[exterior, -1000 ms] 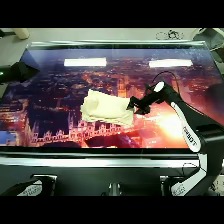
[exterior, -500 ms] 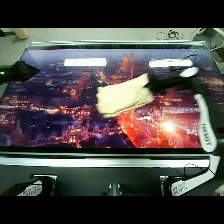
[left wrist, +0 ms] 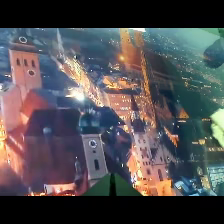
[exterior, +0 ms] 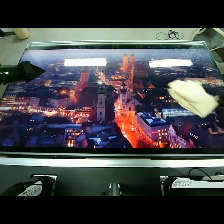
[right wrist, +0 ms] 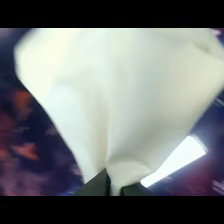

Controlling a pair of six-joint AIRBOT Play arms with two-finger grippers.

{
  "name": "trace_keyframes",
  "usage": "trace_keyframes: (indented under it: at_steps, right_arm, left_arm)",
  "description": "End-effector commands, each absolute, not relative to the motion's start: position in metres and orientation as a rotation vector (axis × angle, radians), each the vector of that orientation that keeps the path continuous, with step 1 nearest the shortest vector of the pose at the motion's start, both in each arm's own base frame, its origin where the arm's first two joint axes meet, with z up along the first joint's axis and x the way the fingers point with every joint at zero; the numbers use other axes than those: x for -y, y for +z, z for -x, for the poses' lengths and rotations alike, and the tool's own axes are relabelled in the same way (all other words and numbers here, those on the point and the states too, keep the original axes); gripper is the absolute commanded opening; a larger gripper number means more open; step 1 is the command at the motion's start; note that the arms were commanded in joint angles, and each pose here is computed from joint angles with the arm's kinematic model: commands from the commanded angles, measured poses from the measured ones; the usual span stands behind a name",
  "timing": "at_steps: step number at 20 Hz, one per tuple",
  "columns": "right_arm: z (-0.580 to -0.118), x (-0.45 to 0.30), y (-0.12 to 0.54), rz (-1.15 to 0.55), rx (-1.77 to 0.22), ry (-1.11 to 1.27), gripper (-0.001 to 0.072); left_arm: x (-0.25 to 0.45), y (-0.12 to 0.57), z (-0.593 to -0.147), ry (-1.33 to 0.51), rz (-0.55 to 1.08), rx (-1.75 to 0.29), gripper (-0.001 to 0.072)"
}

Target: Fold the shirts.

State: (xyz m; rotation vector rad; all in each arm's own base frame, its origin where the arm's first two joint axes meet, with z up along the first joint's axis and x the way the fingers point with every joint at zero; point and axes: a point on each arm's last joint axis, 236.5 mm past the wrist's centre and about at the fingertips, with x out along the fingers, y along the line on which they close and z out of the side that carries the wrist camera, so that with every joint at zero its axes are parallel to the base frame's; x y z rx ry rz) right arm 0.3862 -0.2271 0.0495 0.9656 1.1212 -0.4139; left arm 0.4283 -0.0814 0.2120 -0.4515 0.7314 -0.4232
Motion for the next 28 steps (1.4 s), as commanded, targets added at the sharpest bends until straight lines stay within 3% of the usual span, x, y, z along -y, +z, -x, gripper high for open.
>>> trace_keyframes:
  at_steps: [1,4,8,17,18,20,24,26,28]
  right_arm:
    - [-0.263,0.279,0.025,-0.945,-1.342,-0.752,0.002]
    - [-0.218,0.26,-0.006,-1.012,-1.387,-0.814,0.002]
    - [-0.166,0.229,-0.058,-0.976,-1.534,-0.87,0.0021]
    - [-0.149,0.248,-0.069,-0.798,-1.556,-0.879,0.0023]
    - [-0.149,0.248,-0.069,-0.798,-1.556,-0.879,0.008]
    - [-0.148,0.249,-0.067,-0.771,-1.57,-0.853,0.0686]
    - [-0.161,0.284,-0.008,-0.657,-1.524,-0.859,0.0692]
    - [-0.207,0.315,0.05,-0.551,-1.331,-0.876,0.0691]
    - [-0.285,0.323,0.121,-0.345,-1.096,-0.802,0.0689]
  left_arm:
    - [0.085,0.212,-0.427,-0.431,0.448,-0.736,0.0027]
    - [0.085,0.211,-0.426,-0.433,0.447,-0.739,0.0027]
    - [0.086,0.211,-0.426,-0.436,0.443,-0.739,0.0027]
    - [0.086,0.211,-0.426,-0.436,0.444,-0.74,0.0027]
    - [0.086,0.211,-0.426,-0.435,0.444,-0.739,0.0027]
    - [0.086,0.211,-0.426,-0.435,0.444,-0.74,0.0027]
    - [0.086,0.208,-0.428,-0.434,0.444,-0.745,0.0026]
    - [0.084,0.196,-0.43,-0.413,0.4,-0.771,0.0025]
    - [0.068,0.17,-0.44,-0.296,0.271,-0.842,0.0024]
